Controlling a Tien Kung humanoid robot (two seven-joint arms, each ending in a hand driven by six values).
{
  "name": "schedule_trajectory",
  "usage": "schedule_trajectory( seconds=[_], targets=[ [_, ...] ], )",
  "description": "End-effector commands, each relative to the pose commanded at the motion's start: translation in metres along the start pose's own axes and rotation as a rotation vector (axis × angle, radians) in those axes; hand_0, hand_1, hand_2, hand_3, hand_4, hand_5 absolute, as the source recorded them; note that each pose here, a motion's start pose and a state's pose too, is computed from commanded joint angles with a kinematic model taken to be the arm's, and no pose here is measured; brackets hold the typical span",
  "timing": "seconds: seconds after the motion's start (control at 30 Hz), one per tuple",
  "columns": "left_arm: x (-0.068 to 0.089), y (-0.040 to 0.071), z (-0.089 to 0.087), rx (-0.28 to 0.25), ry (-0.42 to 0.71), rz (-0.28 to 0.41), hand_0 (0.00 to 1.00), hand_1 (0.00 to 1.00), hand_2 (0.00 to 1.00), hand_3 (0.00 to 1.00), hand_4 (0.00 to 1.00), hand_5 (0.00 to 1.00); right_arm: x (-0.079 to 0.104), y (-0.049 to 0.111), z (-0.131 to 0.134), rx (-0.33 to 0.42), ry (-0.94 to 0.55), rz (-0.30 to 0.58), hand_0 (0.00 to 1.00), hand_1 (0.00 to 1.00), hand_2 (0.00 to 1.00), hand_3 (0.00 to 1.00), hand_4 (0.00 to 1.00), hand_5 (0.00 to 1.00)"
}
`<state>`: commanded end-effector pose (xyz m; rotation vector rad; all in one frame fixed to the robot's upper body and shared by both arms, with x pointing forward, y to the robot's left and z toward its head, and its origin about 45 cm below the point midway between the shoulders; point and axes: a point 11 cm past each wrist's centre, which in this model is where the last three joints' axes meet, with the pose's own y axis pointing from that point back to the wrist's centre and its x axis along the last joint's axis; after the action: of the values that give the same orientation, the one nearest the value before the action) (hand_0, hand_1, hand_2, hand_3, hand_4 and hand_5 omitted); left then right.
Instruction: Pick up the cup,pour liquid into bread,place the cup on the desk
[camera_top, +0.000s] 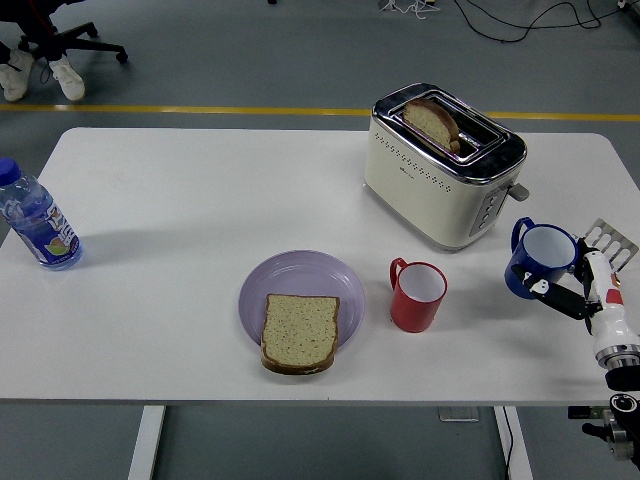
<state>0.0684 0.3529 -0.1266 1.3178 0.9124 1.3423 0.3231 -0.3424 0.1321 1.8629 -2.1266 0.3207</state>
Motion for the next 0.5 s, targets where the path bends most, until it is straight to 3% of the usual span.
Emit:
schedule_trajectory(
  seconds=[0.5],
  targets=[
    [0.0, 0.0, 0.0, 0.001, -0.003, 0.0, 0.631, 0.58, 0.648, 0.553, 0.368, 0.992, -0.011, 0.01, 0.018, -0.032, 0.041, -0.035, 0.363, 0.318, 0.474, 0.529, 0.698, 0.002]
  ],
)
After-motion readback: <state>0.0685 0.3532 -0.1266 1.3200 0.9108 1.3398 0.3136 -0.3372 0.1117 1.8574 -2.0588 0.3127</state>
